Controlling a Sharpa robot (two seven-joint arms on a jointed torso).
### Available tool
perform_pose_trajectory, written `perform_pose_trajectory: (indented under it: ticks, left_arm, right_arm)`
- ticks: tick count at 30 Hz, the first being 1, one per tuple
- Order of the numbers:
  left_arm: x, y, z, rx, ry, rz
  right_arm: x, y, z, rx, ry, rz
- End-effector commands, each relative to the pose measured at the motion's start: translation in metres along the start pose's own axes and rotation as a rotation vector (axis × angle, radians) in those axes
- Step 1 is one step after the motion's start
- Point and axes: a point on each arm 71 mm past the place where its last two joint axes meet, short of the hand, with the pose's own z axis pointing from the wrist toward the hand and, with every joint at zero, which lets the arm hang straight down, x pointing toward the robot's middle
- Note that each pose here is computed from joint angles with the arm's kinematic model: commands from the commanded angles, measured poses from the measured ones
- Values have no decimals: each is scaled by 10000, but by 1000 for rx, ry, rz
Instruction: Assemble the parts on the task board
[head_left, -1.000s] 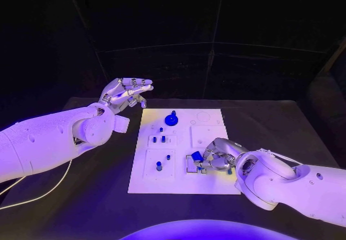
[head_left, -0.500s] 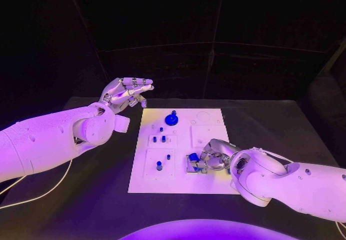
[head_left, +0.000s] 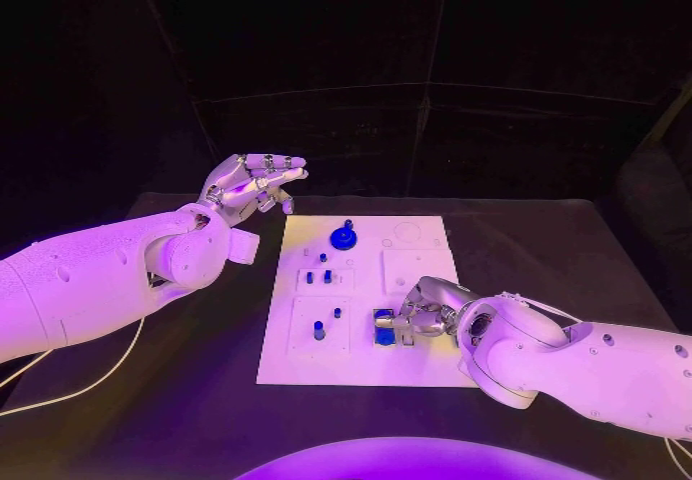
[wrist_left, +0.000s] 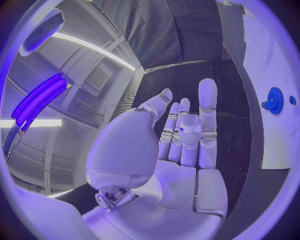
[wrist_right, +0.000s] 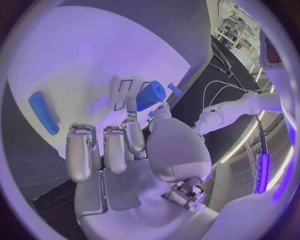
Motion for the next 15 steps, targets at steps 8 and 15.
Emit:
perform_pose_trajectory:
  ticks: [8, 15]
  left_arm:
    - [4, -15, -2, 5, 8, -9]
    - [2, -14, -1, 5, 8, -9]
  right_arm:
    - [-27, 22, -10, -21, -29, -7]
    - [-26, 51, -66, -57, -22, -6]
